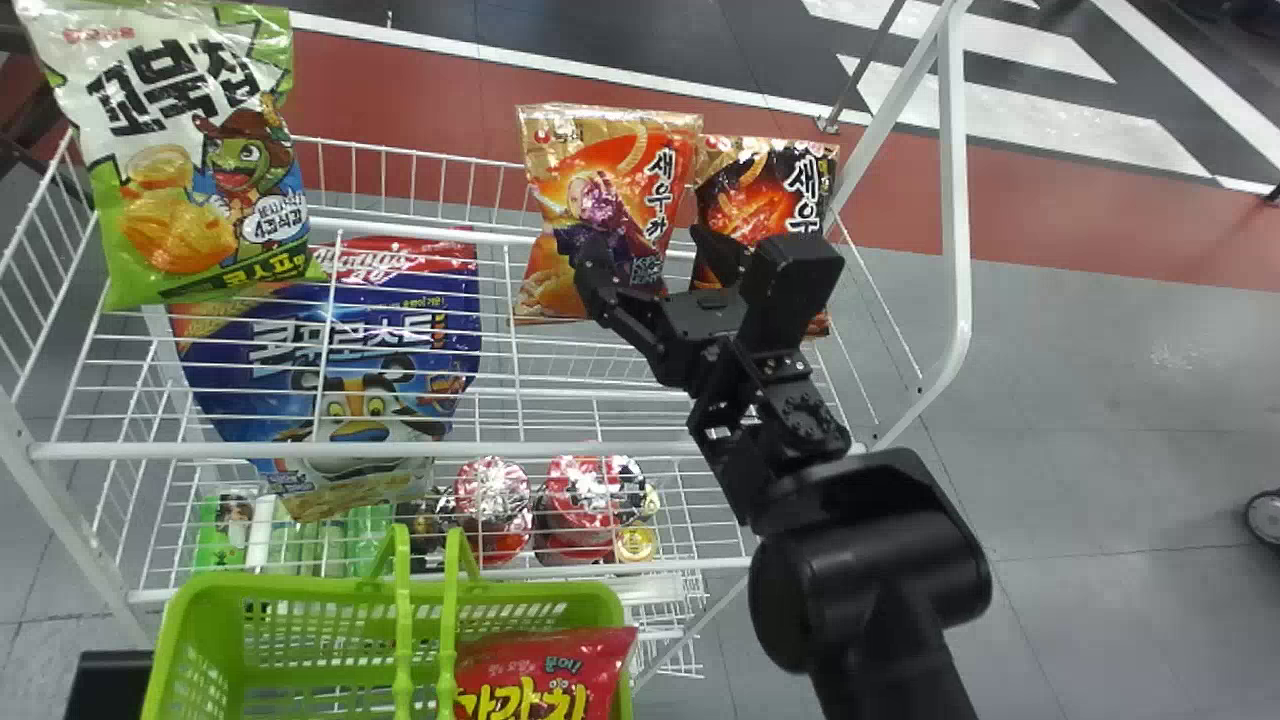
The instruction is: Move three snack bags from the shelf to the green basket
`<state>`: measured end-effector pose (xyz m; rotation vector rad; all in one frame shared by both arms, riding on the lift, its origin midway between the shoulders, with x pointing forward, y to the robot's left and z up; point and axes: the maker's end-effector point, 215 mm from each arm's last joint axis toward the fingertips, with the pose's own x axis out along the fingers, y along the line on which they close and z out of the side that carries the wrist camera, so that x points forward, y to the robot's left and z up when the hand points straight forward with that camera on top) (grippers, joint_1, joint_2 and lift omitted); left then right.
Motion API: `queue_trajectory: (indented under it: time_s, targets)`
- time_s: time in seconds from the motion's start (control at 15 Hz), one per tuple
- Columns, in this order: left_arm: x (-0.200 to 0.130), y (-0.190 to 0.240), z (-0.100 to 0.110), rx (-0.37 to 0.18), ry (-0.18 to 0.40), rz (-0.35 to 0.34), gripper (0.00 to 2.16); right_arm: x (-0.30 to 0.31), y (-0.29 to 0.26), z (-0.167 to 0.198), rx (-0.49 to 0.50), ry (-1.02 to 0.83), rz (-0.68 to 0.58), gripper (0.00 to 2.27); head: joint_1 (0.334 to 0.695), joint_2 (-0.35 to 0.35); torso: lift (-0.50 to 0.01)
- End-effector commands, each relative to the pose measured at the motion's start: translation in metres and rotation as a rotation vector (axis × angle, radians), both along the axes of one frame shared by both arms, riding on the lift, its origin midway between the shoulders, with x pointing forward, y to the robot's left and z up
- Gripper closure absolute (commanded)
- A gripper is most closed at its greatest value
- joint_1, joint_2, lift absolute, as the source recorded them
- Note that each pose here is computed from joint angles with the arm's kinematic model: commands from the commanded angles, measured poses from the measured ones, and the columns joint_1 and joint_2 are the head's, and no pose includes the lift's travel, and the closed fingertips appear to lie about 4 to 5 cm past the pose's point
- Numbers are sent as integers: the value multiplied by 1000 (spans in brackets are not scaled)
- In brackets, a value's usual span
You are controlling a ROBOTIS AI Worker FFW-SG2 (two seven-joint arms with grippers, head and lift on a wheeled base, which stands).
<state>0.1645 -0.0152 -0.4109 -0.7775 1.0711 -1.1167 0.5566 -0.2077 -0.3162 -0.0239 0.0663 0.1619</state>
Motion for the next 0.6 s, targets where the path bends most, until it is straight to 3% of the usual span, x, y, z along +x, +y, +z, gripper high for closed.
queue_trajectory:
  time_s: [0.0, 0.27, 0.33, 0.4, 0.47, 0.53]
  targets:
    - [2, 1, -1, 2, -3, -2, 2057, 20, -6, -15, -12, 35, -15, 60, 695, -346, -49]
    - [4, 2, -3, 1, 4, -2, 2057, 45, -2, -32, -2, 84, 31, 97, 695, -330, -49]
    - [6, 2, -3, -2, 4, -2, 2057, 44, 2, -41, 0, 118, 53, 481, 695, -327, -49]
    - [8, 2, -5, -3, 6, -1, 2057, 39, 9, -42, 9, 116, 72, 1480, 695, -323, -49]
    - [10, 2, -6, -2, 8, 0, 2057, 35, 10, -45, 2, 120, 71, 1926, 695, -314, -49]
    - [11, 3, -7, -1, 9, 0, 2061, 33, 12, -40, -3, 112, 77, 2159, 695, -309, -49]
